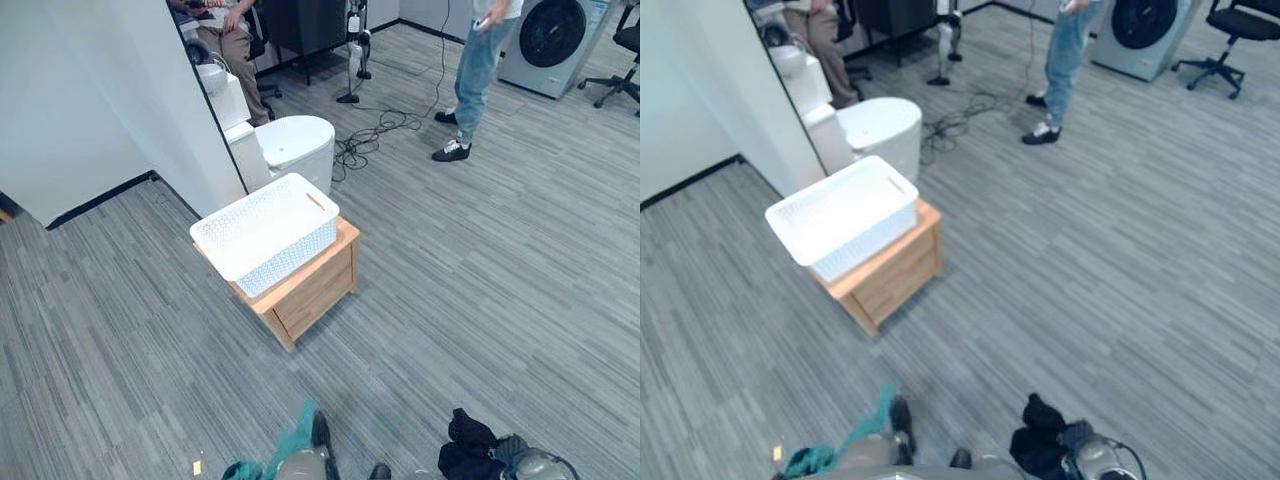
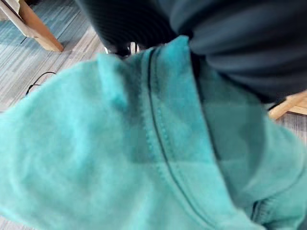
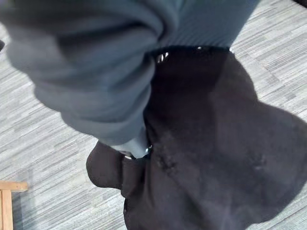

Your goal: Tidy up the quilt and then pick up the clothes from the bed and put them into the laundry hamper.

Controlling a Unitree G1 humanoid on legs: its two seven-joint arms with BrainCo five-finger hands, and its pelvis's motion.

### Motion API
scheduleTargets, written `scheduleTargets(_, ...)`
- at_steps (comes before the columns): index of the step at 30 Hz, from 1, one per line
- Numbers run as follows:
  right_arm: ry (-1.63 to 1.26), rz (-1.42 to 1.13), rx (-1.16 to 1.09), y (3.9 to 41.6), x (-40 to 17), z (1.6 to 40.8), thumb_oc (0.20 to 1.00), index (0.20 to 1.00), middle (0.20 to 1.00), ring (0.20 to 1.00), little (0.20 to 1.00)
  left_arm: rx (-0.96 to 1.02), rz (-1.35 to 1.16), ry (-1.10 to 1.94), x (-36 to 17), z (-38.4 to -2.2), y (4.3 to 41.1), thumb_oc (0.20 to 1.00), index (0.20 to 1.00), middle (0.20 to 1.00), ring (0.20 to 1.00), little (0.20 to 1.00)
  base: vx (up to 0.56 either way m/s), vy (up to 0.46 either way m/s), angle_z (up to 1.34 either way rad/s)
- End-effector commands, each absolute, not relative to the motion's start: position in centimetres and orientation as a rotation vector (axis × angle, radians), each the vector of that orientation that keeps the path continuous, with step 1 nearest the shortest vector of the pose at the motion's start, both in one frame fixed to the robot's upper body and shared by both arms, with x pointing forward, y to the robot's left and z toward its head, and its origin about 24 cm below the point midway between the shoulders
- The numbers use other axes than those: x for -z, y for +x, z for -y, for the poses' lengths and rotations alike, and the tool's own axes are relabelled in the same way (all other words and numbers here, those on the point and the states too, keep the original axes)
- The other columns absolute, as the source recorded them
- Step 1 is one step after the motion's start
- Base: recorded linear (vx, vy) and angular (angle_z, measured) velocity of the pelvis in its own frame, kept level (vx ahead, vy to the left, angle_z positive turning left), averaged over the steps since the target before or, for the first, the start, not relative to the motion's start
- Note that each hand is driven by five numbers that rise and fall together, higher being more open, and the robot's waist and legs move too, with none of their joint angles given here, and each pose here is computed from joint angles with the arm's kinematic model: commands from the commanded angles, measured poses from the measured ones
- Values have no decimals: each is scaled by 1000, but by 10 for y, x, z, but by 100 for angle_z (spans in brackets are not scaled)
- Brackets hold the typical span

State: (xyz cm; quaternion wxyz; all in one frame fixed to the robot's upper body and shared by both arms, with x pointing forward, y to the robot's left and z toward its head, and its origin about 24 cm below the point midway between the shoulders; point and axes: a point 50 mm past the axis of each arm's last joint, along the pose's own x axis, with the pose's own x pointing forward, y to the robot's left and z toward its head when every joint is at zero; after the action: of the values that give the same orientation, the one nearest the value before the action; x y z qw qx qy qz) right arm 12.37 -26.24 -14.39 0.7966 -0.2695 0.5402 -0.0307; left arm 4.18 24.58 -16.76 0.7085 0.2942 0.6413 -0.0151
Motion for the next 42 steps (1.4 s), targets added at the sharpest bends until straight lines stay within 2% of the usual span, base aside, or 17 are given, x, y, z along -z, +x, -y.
scheduleTargets(1,-507,-1028,81,155,133,252,200,200,200,200,200,-7,-1365,786,154,-281,64,200,200,200,200,200,224,70,61)
scheduleTargets(4,-506,-992,82,162,130,250,200,200,200,200,200,32,-1241,842,147,-277,100,200,200,200,200,200,303,-72,69)
scheduleTargets(9,-535,-996,92,162,128,257,200,200,200,200,200,77,-1153,902,141,-272,125,200,200,200,200,200,361,-171,88)
scheduleTargets(15,-594,-994,82,165,125,266,200,200,200,200,200,56,-1140,821,145,-261,124,200,200,200,200,200,357,-208,52)
scheduleTargets(20,-672,-839,100,202,98,276,200,200,200,200,200,-3,-1143,757,147,-257,118,200,200,200,200,200,210,-34,34)
scheduleTargets(23,-766,-596,99,245,50,283,200,200,200,200,200,-31,-1198,730,152,-261,93,200,200,200,200,200,313,260,-10)
scheduleTargets(24,-767,-598,100,245,50,284,200,200,200,200,200,-30,-1199,729,152,-260,92,200,200,200,200,200,197,218,-1)
scheduleTargets(27,-822,-331,104,276,-7,284,200,200,200,200,200,-52,-1278,705,155,-268,68,200,200,200,200,200,287,333,-2)
scheduleTargets(29,-820,-287,107,279,-16,283,200,200,200,200,200,-46,-1283,707,155,-269,67,200,200,200,200,200,193,224,-13)
scheduleTargets(31,-830,-87,100,296,-60,272,200,200,200,200,200,-31,-1272,734,153,-273,72,200,200,200,200,200,221,277,-12)
scheduleTargets(34,-829,38,116,303,-89,268,200,200,200,200,200,-27,-1247,765,150,-276,79,200,200,200,200,200,133,140,13)
scheduleTargets(36,-856,264,120,308,-145,263,200,200,200,200,200,-15,-1232,775,149,-280,79,200,200,200,200,200,223,15,40)
scheduleTargets(40,-894,402,141,306,-183,266,200,200,200,200,200,-15,-1199,770,148,-277,84,200,200,200,200,200,209,-70,36)
scheduleTargets(42,-925,509,114,304,-210,255,200,200,200,200,200,-46,-1204,738,148,-278,82,200,200,200,200,200,79,-57,56)
